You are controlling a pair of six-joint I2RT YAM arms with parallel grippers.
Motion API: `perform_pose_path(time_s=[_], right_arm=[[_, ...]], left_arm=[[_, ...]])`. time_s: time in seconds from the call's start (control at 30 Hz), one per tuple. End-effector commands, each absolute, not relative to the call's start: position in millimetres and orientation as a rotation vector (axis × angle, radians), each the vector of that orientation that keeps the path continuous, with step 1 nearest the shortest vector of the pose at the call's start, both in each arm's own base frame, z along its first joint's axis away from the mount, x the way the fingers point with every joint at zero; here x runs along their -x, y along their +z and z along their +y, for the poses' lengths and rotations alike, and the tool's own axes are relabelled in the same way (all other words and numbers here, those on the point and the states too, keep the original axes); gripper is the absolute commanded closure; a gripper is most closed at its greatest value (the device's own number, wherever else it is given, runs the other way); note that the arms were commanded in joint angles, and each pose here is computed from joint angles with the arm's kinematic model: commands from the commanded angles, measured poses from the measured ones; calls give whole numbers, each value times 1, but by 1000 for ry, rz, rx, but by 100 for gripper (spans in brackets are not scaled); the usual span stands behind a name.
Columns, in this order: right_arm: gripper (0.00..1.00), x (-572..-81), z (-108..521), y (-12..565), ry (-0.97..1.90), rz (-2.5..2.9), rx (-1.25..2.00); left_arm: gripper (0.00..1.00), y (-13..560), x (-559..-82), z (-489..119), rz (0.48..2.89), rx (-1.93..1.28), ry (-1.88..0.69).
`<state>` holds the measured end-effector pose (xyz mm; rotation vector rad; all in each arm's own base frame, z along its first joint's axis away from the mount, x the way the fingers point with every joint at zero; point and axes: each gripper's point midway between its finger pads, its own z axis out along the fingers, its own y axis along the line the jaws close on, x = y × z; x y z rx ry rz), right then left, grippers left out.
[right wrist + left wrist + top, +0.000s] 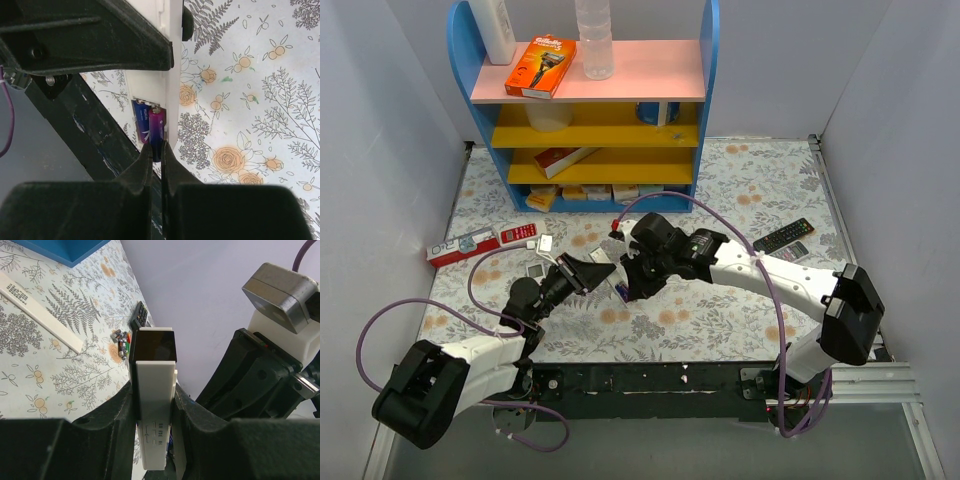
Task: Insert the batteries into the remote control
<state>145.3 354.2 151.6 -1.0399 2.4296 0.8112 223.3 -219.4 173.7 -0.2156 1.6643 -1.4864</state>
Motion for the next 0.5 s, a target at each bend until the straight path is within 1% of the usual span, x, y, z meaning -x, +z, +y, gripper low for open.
perform_pose_path(time_s=[0.0,0.47], right_arm=[[99,-146,359,163,810,2446,1018],[96,-149,380,168,862,2416,990]], left_arm=[[100,189,-219,-219,1593,201,-1527],[100,199,-216,-218,1559,262,-1602]])
